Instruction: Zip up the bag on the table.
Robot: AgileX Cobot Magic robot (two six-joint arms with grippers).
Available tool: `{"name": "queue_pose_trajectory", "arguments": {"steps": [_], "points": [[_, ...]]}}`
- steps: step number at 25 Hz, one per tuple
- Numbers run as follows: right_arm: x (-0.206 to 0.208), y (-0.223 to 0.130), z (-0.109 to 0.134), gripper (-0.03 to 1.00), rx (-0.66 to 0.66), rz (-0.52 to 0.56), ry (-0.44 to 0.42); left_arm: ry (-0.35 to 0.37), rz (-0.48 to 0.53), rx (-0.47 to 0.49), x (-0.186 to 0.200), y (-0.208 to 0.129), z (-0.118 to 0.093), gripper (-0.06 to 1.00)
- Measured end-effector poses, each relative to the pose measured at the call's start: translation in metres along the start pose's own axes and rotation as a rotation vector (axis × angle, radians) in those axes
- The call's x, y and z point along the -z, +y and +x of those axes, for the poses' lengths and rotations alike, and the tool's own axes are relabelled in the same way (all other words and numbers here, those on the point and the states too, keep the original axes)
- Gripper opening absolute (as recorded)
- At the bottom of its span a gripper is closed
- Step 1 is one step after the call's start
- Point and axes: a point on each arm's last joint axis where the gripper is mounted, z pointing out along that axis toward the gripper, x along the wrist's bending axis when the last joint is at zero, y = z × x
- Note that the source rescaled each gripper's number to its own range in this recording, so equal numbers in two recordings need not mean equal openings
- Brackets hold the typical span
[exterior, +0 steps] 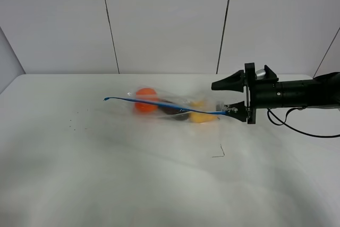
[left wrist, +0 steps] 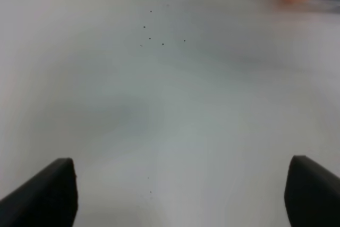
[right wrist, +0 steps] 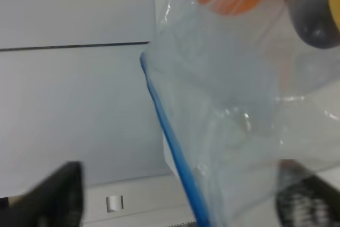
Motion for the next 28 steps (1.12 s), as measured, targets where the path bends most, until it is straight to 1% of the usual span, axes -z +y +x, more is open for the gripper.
{"name": "queue_pose_trajectory", "arguments": {"steps": [1, 2, 4, 6, 9, 12, 16, 19, 21, 23, 28], "points": [[0.001, 0.000, 0.000, 0.84, -0.004, -0.001, -0.001, 0.000, 0.000, 0.000, 0.000, 0.000, 0.000, 1.00], [0.001, 0.000, -0.001, 0.88, -0.010, 0.002, -0.005, 0.000, 0.000, 0.000, 0.000, 0.000, 0.000, 1.00], [0.001, 0.001, -0.001, 0.92, -0.011, 0.030, -0.036, 0.000, 0.000, 0.000, 0.000, 0.000, 0.000, 1.00], [0.003, 0.006, 0.003, 0.93, 0.014, 0.071, -0.107, 0.000, 0.000, 0.000, 0.000, 0.000, 0.000, 1.00], [0.010, 0.022, 0.013, 0.94, 0.074, 0.134, -0.286, 0.000, 0.000, 0.000, 0.000, 0.000, 0.000, 1.00], [0.025, 0.041, 0.024, 0.94, 0.148, 0.170, -0.526, 0.000, 0.000, 0.000, 0.000, 0.000, 0.000, 1.00], [0.049, 0.063, 0.038, 0.94, 0.233, 0.141, -0.816, 0.000, 0.000, 0.000, 0.000, 0.000, 0.000, 1.00], [0.064, 0.073, 0.044, 0.94, 0.272, 0.116, -0.990, 0.000, 0.000, 0.000, 0.000, 0.000, 0.000, 1.00], [0.072, 0.075, 0.044, 0.94, 0.273, 0.121, -1.074, 0.000, 0.000, 0.000, 0.000, 0.000, 0.000, 1.00], [0.076, 0.074, 0.042, 0.94, 0.271, 0.139, -1.125, 0.000, 0.000, 0.000, 0.000, 0.000, 0.000, 1.00], [0.079, 0.070, 0.044, 0.94, 0.266, 0.146, -1.143, 0.000, 0.000, 0.000, 0.000, 0.000, 0.000, 1.00]]}}
